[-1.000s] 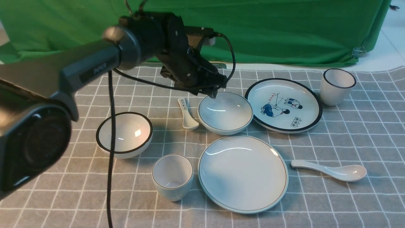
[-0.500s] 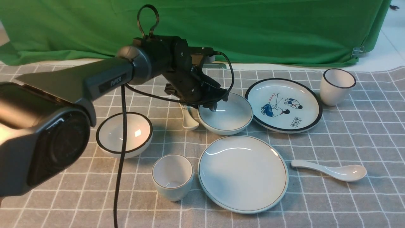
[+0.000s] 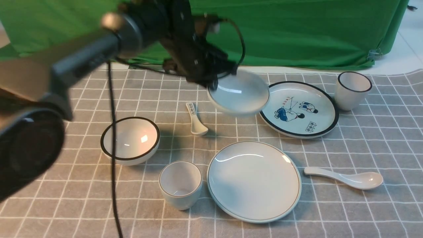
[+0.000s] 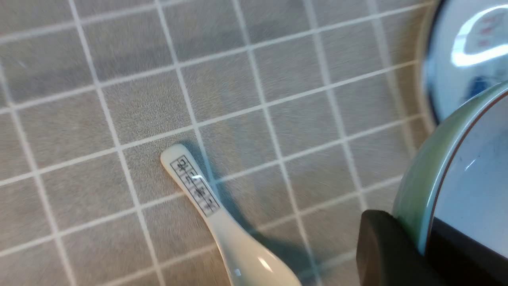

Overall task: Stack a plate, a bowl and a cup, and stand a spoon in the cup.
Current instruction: Use the left arm to put the blue rice bowl into the blue large plate in the middle

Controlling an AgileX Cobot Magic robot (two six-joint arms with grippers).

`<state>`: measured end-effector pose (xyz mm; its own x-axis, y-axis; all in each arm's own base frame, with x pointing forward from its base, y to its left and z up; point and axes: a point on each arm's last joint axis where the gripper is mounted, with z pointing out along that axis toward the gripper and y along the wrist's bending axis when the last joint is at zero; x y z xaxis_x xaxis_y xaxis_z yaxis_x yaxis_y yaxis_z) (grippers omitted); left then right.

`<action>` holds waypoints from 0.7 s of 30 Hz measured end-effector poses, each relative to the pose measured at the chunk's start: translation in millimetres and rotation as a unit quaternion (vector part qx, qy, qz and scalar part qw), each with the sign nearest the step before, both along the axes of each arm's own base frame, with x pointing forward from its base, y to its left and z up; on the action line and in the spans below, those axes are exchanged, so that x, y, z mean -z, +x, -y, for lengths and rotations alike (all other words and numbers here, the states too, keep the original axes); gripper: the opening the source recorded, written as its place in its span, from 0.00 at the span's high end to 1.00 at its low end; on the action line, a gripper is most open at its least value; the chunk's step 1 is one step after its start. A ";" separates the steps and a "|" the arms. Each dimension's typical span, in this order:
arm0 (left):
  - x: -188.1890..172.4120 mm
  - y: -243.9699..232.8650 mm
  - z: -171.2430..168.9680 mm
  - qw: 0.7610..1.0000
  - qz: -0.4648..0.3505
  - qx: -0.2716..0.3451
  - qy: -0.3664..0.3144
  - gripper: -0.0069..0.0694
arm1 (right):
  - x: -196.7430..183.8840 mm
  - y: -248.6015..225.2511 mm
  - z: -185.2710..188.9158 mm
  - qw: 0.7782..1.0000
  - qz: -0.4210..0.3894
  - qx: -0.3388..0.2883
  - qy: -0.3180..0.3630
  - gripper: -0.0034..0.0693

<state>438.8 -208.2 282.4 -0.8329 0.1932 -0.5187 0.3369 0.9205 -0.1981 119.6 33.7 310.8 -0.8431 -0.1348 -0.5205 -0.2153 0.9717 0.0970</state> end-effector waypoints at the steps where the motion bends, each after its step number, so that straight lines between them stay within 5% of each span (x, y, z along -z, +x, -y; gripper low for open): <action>1: -12.0 -5.4 -1.9 1.000 0.003 0.004 -0.002 0.87 | 0.0 0.0 0.0 1.000 0.000 0.000 0.000 0.91; 4: -44.1 -25.9 -5.5 0.999 0.000 0.037 -0.013 0.87 | 0.0 0.0 0.0 1.000 0.000 0.000 0.000 0.91; 8: -42.6 -49.3 1.2 0.995 -0.040 0.086 -0.032 0.87 | 0.3 0.0 0.0 1.000 -0.001 0.000 0.000 0.90; 17: 62.3 -90.9 38.6 0.988 -0.102 0.118 0.001 0.87 | 26.7 -4.3 0.9 0.999 -0.042 0.000 -0.009 0.88; 21: 79.7 -91.9 40.2 0.993 -0.069 0.100 -0.007 0.87 | 29.7 -5.7 1.2 0.999 -0.048 0.000 -0.010 0.87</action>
<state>346.9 -248.4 202.7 -0.8420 0.3548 -0.4063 0.4808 0.8352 -0.2671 113.9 32.5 281.0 -0.8893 -0.1444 -0.4340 -0.2057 0.9737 0.0976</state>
